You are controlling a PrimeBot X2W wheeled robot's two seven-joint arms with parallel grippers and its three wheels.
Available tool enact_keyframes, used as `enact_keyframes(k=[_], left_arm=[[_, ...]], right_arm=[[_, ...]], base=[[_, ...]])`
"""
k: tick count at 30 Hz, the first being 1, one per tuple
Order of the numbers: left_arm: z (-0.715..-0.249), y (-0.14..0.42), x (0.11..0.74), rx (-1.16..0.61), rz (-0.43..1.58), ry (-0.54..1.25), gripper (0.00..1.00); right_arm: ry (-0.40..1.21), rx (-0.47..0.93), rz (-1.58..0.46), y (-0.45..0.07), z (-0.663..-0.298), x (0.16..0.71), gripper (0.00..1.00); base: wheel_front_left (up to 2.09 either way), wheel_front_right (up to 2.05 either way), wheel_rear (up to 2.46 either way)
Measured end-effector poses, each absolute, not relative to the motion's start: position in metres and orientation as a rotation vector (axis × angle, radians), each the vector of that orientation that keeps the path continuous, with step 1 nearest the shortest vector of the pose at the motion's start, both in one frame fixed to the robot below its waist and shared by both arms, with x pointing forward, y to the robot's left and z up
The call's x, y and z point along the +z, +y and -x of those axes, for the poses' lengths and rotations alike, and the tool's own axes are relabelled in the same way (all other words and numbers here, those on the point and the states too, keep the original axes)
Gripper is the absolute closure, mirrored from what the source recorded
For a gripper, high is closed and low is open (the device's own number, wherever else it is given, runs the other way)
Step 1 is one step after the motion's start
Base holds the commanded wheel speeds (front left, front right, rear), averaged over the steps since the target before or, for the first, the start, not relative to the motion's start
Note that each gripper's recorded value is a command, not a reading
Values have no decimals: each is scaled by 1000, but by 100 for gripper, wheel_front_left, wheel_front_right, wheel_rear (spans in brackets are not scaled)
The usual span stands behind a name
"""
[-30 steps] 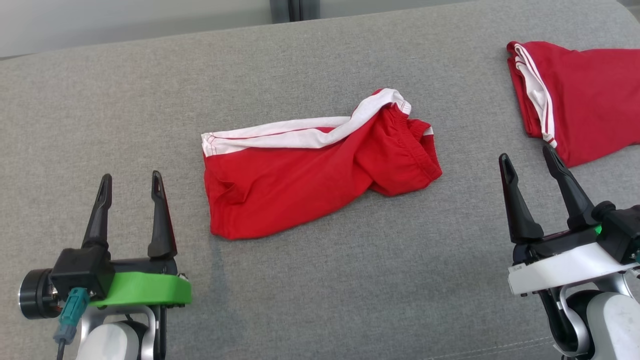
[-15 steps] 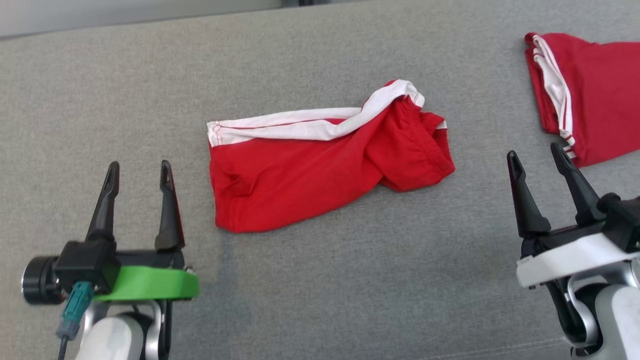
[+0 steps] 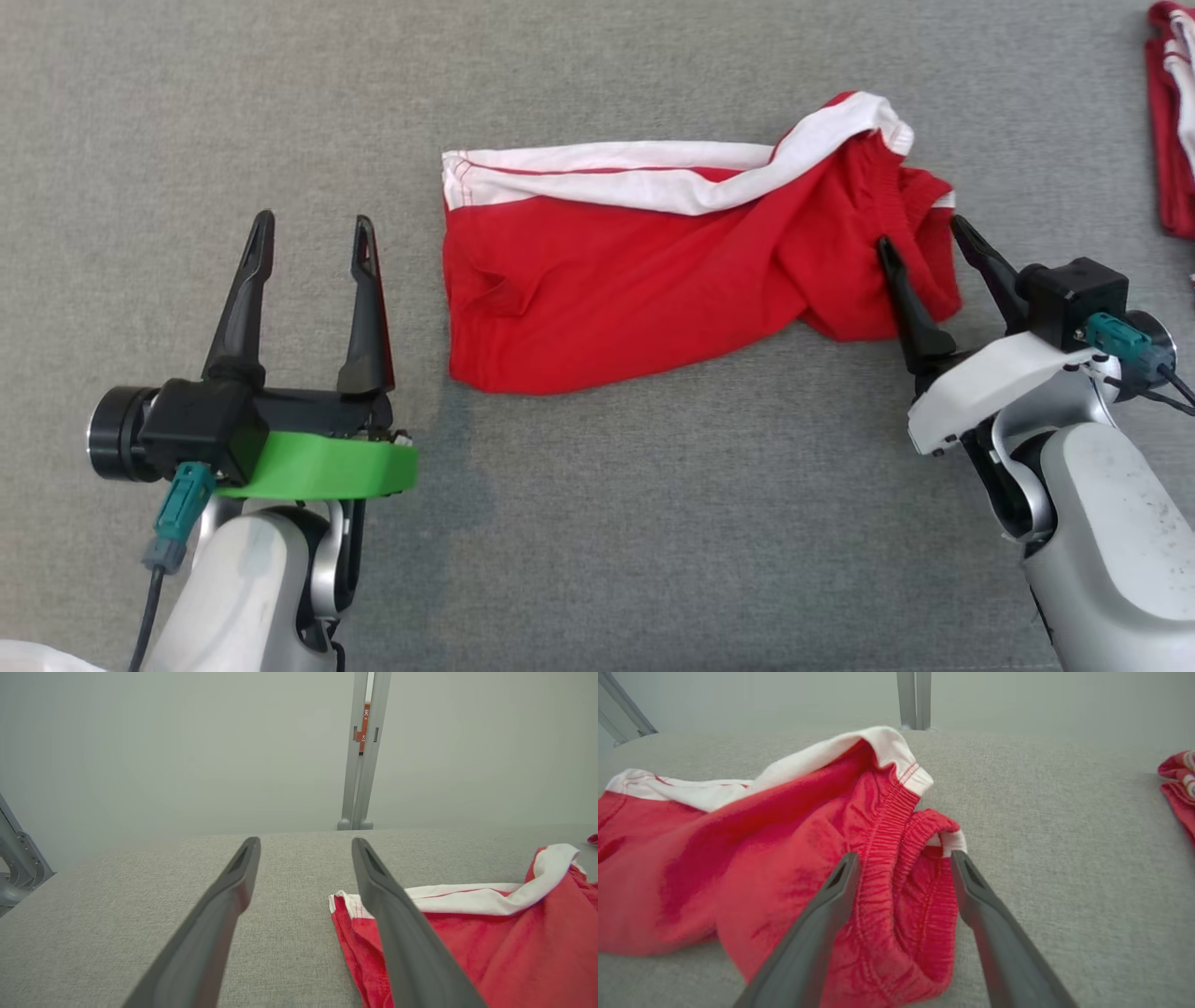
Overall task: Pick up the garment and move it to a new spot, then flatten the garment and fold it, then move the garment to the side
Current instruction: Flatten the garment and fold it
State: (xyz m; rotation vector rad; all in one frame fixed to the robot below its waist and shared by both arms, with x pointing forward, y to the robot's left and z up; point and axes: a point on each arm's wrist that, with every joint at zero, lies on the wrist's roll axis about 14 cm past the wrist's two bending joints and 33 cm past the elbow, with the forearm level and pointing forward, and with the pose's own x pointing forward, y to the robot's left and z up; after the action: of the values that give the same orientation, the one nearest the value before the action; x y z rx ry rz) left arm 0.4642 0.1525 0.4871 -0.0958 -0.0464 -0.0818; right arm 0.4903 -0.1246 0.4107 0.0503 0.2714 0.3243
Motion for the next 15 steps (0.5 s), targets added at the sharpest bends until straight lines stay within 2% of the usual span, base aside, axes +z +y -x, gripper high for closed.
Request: enact_keyframes(k=[6, 15], left_arm=[[-464, 158, 474, -63, 91, -18, 0], [-465, 154, 476, -75, 93, -27, 0]], right_arm=[[349, 297, -77, -124, -493, 377, 0], [378, 250, -122, -129, -490, 368, 0]], base=[[0, 0, 0], [0, 0, 0]])
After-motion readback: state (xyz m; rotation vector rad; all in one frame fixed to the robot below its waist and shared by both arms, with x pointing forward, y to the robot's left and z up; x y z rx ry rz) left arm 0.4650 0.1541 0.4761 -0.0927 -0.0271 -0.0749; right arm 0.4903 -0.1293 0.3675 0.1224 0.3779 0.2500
